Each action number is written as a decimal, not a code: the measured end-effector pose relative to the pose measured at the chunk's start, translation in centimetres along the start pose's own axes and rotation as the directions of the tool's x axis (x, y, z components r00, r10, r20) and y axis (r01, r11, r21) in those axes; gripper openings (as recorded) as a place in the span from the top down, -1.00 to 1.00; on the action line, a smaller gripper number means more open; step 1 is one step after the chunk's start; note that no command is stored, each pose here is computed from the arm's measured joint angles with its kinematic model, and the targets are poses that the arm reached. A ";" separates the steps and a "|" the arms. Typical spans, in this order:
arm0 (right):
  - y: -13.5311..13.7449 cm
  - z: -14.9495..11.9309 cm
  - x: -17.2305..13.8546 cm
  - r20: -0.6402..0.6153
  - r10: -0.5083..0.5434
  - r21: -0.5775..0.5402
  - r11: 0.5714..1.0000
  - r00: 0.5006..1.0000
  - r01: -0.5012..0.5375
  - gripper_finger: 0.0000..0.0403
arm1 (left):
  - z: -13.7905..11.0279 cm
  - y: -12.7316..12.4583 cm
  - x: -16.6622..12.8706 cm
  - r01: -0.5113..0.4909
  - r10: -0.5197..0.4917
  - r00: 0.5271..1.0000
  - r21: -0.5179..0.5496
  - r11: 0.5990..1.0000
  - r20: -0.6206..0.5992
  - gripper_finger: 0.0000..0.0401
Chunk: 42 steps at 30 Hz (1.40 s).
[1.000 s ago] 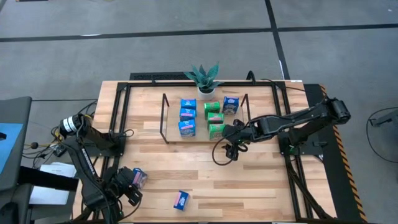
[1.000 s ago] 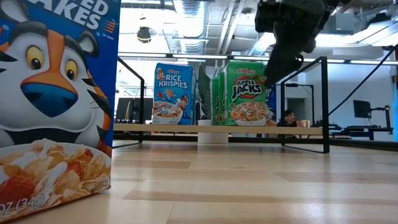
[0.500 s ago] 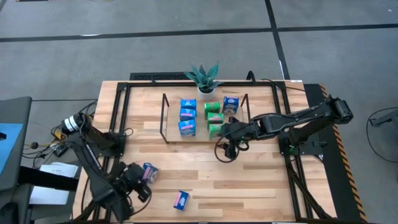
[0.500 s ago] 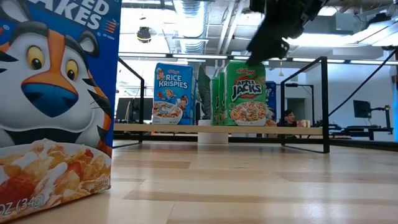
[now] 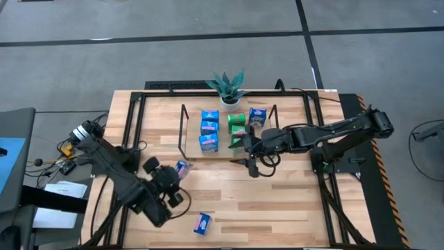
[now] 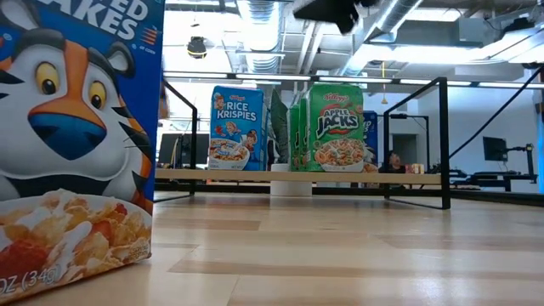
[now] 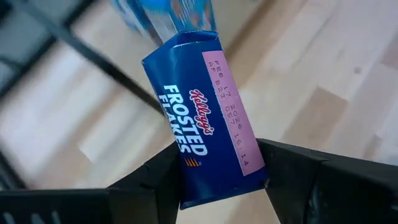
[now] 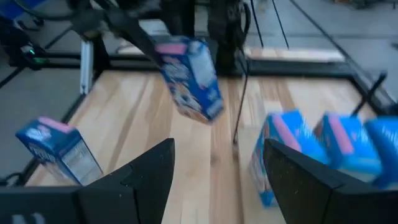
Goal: Stack cereal on shelf
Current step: Put the left blue cereal box on the shelf aligned with the other blue cereal box
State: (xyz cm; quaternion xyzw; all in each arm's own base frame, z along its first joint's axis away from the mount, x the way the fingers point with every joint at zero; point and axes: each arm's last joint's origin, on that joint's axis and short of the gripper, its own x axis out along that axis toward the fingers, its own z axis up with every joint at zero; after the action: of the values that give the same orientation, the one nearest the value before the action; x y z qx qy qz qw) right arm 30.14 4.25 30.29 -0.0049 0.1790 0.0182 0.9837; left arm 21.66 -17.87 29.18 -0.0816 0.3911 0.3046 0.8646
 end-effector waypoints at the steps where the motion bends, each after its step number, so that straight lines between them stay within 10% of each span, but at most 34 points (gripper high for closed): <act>1: -0.1 0.5 -0.1 0.012 0.009 -0.006 1.000 1.000 -0.009 -0.34 | 0.7 0.2 0.0 -0.004 0.004 1.000 0.022 1.000 0.016 0.13; 20: -1.5 7.1 -2.7 0.061 0.025 -0.106 0.994 0.998 -0.018 -0.86 | 13.1 1.8 1.2 0.144 -0.231 0.953 0.381 0.913 0.194 0.13; 42: -1.9 6.7 -1.8 0.020 0.014 -0.092 0.996 1.000 -0.012 -0.77 | 17.0 3.6 3.6 0.210 -0.340 0.908 0.436 0.875 0.245 0.14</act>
State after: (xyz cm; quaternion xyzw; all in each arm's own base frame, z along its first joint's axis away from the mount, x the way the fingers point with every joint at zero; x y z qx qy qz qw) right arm 30.85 2.44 37.19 -0.0489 0.1678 0.0329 0.9841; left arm 32.00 -6.86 38.52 0.0910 0.2864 0.0996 0.9486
